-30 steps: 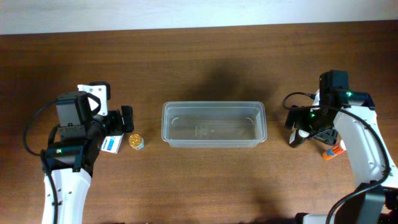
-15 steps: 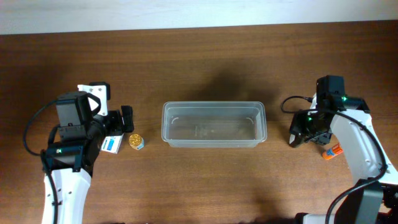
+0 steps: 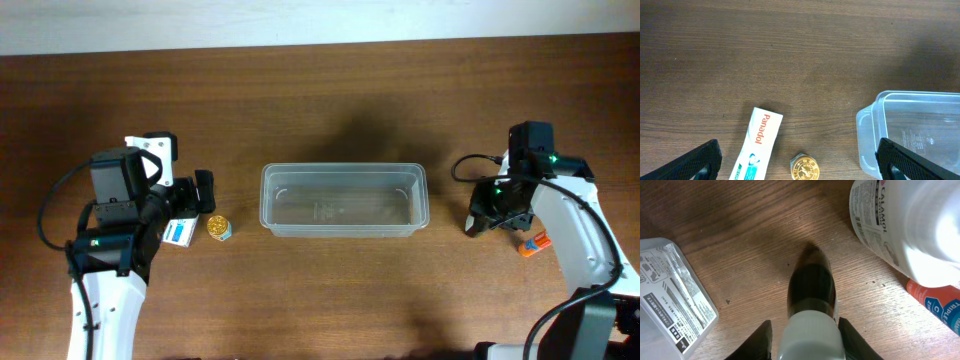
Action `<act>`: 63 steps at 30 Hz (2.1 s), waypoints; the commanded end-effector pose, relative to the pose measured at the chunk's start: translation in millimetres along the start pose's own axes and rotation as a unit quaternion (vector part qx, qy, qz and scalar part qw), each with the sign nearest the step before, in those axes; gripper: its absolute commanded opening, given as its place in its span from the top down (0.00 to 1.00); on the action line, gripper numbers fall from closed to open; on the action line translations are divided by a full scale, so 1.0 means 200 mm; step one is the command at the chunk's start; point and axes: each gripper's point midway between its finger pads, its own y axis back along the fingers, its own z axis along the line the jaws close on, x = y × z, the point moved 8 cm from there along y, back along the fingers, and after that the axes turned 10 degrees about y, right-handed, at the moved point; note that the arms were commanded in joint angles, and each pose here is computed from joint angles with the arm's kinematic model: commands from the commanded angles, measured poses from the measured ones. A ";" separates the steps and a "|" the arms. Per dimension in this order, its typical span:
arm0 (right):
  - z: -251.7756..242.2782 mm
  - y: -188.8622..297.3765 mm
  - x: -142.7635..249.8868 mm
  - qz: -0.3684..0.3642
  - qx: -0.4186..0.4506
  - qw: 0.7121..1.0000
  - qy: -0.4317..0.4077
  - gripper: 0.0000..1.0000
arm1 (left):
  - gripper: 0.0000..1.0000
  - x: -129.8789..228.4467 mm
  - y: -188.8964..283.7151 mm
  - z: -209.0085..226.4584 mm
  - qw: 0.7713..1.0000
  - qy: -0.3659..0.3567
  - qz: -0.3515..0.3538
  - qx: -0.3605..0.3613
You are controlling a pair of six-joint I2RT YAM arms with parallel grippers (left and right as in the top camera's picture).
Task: Pack container
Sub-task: 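Move the right gripper down and grasp the dark-capped bottle, then carry the bottle into the container's right end and release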
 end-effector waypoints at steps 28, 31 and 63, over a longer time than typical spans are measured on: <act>0.01 0.13 -0.04 -0.028 0.001 0.998 0.048 0.95 | 0.01 -0.03 0.02 -0.01 1.000 0.005 -0.008 0.009; 0.04 0.26 -0.04 -0.048 -0.010 0.996 0.070 0.95 | 0.01 -0.03 0.02 -0.01 1.000 0.005 -0.008 0.009; 0.75 0.23 -0.08 -0.012 -0.030 0.976 0.217 0.96 | 0.00 -0.03 0.02 -0.01 1.000 0.005 -0.008 0.009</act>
